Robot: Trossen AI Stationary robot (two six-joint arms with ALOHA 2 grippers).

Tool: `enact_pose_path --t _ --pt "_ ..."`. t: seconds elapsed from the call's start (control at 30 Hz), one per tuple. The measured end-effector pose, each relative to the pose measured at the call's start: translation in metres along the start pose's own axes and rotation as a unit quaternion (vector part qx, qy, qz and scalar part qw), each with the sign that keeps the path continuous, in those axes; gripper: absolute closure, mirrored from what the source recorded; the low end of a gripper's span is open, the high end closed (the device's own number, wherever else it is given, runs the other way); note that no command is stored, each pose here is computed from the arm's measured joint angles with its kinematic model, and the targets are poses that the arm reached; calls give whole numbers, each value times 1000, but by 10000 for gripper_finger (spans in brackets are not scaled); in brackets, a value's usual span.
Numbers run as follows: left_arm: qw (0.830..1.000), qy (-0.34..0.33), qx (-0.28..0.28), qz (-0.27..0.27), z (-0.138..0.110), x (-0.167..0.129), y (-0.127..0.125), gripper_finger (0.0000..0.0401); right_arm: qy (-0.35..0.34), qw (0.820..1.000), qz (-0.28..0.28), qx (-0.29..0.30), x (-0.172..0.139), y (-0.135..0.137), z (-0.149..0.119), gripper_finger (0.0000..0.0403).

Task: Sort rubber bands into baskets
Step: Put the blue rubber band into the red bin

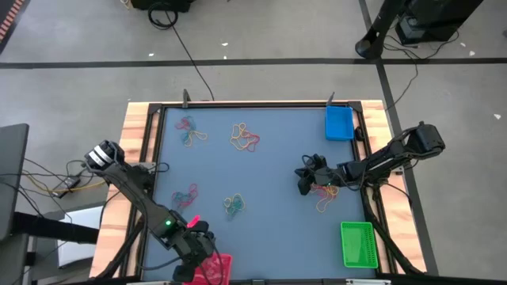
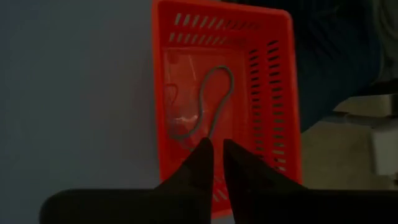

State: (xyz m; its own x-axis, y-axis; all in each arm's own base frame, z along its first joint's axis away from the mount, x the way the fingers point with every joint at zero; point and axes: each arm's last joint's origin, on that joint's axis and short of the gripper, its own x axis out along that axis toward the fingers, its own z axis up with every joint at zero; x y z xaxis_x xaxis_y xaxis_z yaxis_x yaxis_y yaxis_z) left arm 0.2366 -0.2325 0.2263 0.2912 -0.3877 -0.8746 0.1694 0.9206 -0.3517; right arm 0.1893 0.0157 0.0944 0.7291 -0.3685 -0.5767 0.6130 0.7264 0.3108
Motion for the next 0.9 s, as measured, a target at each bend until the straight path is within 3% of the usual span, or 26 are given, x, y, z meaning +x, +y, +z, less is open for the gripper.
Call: enact_pose_path --t 0.27,0.63,0.9 --pt "1000 -18 13 -8 9 6 4 307 0 1000 2 1 0 0 0 362" --pt "999 31 29 -4 6 34 8 303 10 1000 28 7 0 3 1 362" --pt "995 63 3 79 -4 33 19 303 18 999 35 10 0 4 0 362"
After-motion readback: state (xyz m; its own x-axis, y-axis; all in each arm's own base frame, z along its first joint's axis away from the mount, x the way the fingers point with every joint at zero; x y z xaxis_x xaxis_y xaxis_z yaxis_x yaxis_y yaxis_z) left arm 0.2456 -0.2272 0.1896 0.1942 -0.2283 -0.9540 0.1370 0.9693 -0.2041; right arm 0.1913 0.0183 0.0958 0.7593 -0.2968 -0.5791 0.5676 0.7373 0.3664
